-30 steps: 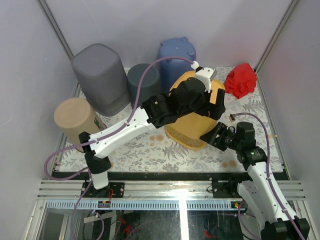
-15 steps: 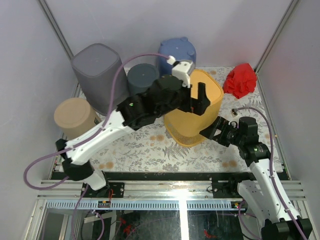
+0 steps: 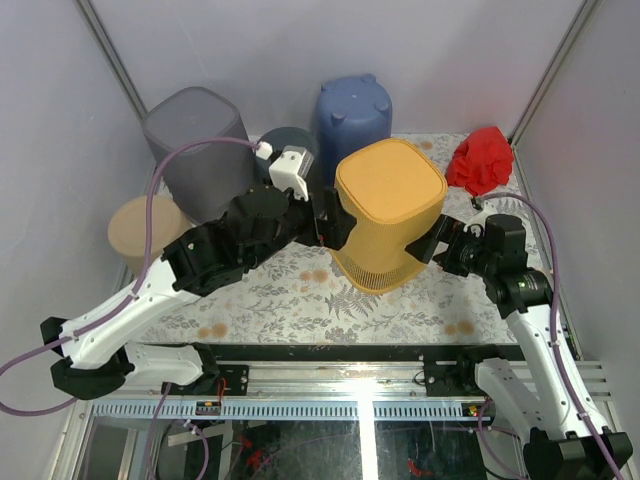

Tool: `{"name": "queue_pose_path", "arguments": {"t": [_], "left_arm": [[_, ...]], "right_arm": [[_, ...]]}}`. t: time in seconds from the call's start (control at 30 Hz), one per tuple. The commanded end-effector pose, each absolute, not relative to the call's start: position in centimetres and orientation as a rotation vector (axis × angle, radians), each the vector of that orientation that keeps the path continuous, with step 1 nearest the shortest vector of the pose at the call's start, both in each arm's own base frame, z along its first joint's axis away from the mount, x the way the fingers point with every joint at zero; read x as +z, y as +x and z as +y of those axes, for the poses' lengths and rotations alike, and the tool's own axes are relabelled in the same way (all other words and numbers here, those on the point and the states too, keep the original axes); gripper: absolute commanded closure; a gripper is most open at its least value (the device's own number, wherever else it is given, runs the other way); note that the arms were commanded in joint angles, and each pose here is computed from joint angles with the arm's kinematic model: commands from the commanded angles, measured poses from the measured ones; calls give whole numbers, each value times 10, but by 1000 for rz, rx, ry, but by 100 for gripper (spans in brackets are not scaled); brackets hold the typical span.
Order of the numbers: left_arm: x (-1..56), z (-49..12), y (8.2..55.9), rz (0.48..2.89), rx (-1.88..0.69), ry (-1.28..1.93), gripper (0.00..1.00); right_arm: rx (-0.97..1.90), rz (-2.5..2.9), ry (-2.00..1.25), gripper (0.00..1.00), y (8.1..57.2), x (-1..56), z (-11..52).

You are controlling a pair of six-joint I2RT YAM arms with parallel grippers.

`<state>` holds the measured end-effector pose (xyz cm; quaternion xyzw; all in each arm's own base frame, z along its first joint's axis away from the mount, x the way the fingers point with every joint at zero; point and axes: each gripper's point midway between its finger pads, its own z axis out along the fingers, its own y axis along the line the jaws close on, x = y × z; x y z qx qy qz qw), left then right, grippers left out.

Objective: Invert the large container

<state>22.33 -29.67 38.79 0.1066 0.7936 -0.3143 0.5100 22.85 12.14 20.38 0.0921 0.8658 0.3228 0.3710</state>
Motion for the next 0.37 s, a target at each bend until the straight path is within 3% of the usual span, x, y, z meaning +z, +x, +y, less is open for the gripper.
{"name": "queue_pose_path", "arguments": {"t": [0.0, 0.33], "left_arm": [[384, -280, 226, 1893, -739, 168, 0], [373, -272, 224, 1901, -727, 144, 0]], "right_arm": [[745, 2176, 191, 0, 232, 224, 112], [740, 2158, 183, 0, 237, 234, 112]]}}
